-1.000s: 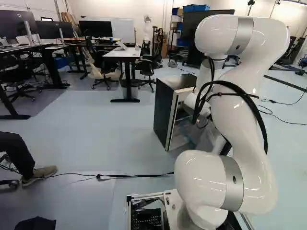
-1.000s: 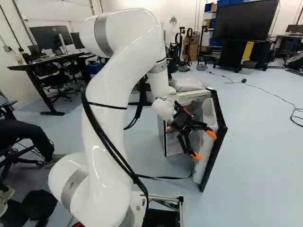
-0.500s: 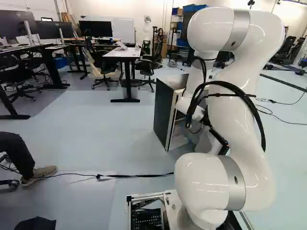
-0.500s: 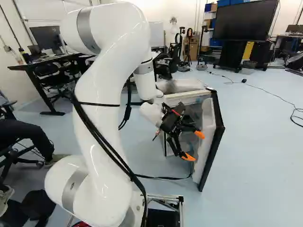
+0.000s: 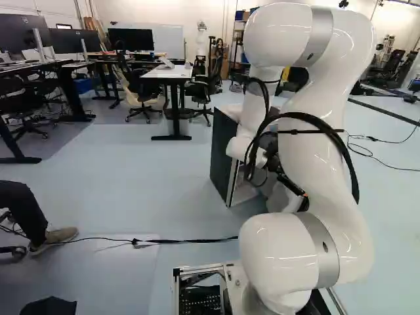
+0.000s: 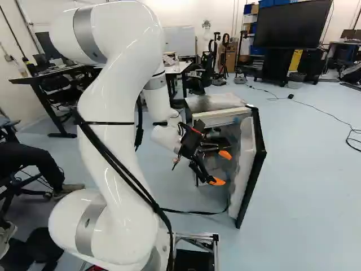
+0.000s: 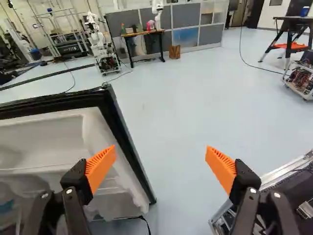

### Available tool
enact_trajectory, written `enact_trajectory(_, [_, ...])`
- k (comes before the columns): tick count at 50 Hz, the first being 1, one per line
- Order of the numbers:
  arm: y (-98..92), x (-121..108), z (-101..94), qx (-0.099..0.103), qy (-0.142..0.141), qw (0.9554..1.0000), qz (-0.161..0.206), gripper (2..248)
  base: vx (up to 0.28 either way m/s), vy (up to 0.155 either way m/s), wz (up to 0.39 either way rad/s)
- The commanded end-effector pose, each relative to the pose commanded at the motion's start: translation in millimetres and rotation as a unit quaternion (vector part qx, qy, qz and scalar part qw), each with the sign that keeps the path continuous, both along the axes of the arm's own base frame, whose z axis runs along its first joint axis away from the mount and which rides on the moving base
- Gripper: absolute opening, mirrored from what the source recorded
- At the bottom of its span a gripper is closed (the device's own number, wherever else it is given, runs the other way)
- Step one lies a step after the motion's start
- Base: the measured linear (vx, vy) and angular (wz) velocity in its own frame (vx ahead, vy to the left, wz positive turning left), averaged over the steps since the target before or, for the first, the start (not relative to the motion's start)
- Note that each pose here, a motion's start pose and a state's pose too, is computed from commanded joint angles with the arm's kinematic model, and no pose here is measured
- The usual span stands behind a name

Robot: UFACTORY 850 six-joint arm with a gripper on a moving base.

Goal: Open the fridge door

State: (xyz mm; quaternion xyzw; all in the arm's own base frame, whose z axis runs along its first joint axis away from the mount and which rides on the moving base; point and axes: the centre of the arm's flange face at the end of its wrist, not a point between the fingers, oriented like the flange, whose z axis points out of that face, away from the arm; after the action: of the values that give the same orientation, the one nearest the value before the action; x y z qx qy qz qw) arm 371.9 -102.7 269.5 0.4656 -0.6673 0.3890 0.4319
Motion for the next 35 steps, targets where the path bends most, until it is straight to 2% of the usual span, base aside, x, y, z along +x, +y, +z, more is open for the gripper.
enact_trajectory(18, [13.9, 29.8, 5.7, -0.023, -0.012, 0.9988, 0.041, 247, 0.000, 0.000, 0.000])
enact_trajectory(35, [-7.5, 67.8, 9.1, -0.029, -0.042, 0.9985, 0.021, 247, 0.000, 0.000, 0.000])
